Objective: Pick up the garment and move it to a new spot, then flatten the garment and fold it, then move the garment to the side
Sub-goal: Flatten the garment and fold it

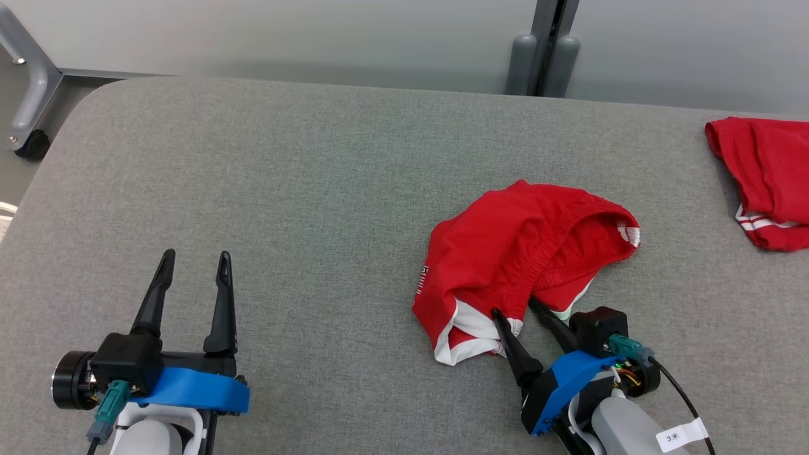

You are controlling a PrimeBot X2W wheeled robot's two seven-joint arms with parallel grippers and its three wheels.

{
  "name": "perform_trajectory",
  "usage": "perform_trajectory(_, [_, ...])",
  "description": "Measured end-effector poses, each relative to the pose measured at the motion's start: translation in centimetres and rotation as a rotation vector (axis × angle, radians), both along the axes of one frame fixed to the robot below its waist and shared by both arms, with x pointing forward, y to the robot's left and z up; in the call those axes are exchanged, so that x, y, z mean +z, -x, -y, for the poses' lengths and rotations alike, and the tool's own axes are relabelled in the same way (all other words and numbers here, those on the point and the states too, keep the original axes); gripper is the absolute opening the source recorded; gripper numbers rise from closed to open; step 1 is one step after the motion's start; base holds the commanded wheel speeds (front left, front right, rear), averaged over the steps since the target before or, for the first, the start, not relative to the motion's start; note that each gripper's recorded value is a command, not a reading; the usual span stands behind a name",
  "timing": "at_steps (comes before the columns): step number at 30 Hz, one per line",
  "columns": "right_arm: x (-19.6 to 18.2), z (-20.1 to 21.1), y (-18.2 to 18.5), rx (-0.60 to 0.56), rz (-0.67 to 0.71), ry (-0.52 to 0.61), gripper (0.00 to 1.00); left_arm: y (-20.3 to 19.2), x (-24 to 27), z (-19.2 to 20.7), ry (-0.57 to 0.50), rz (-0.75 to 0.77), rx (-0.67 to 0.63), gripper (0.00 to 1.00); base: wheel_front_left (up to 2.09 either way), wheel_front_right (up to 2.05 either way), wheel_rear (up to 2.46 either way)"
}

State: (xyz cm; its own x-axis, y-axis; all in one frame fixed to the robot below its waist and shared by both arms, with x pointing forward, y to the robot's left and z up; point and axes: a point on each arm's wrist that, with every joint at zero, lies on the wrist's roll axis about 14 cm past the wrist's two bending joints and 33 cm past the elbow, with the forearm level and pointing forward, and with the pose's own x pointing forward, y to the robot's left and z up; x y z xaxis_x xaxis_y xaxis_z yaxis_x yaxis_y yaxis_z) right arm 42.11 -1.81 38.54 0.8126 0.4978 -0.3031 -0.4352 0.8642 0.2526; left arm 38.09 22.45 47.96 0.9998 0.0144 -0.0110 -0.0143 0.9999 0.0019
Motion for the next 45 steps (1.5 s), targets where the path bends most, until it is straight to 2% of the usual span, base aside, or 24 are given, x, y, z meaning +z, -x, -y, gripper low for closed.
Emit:
perform_trajectory(9, [-0.7,-1.6,0.4,0.022,-0.059,-0.057,1.00,-0.2,-0.4,0.1,0.003,-0.012,-0.005,1.00,0.00,0.00,0.00])
perform_trajectory(10, [-0.7,-1.9,0.6,0.030,-0.063,-0.061,0.45,-0.1,-0.4,0.1,0.003,-0.013,-0.004,1.00,0.00,0.00,0.00])
perform_trajectory(11, [-0.8,-2.1,0.7,0.039,-0.068,-0.061,0.25,-0.1,-0.4,0.1,0.004,-0.014,-0.004,1.00,0.00,0.00,0.00])
perform_trajectory(12, [-0.9,-2.3,0.9,0.045,-0.073,-0.062,0.00,-0.1,-0.4,0.1,0.005,-0.014,-0.004,1.00,0.00,0.00,0.00])
perform_trajectory(17, [-0.2,-2.4,0.8,0.048,-0.053,-0.060,0.00,0.1,-0.1,0.1,0.011,-0.006,-0.004,1.00,0.00,0.00,0.00])
perform_trajectory(22, [3.1,-3.2,-0.2,0.077,0.058,-0.072,0.00,0.4,0.2,0.5,0.020,0.006,-0.011,1.00,0.00,0.00,0.00])
perform_trajectory(31, [12.0,-8.9,-2.0,0.251,0.316,-0.136,0.00,0.9,0.9,0.1,0.028,0.024,0.006,1.00,0.00,0.00,0.00])
perform_trajectory(38, [19.1,-13.7,-2.0,0.397,0.473,-0.238,0.00,1.1,1.2,-1.1,0.026,0.030,0.038,1.00,0.00,0.00,0.00])
perform_trajectory(42, [21.9,-15.4,-1.0,0.462,0.526,-0.293,0.00,1.3,1.2,-1.7,0.024,0.031,0.058,1.00,0.00,0.00,0.00])
perform_trajectory(45, [22.6,-16.2,0.0,0.502,0.540,-0.314,0.00,1.3,1.3,-1.9,0.024,0.034,0.065,1.00,0.00,0.00,0.00])
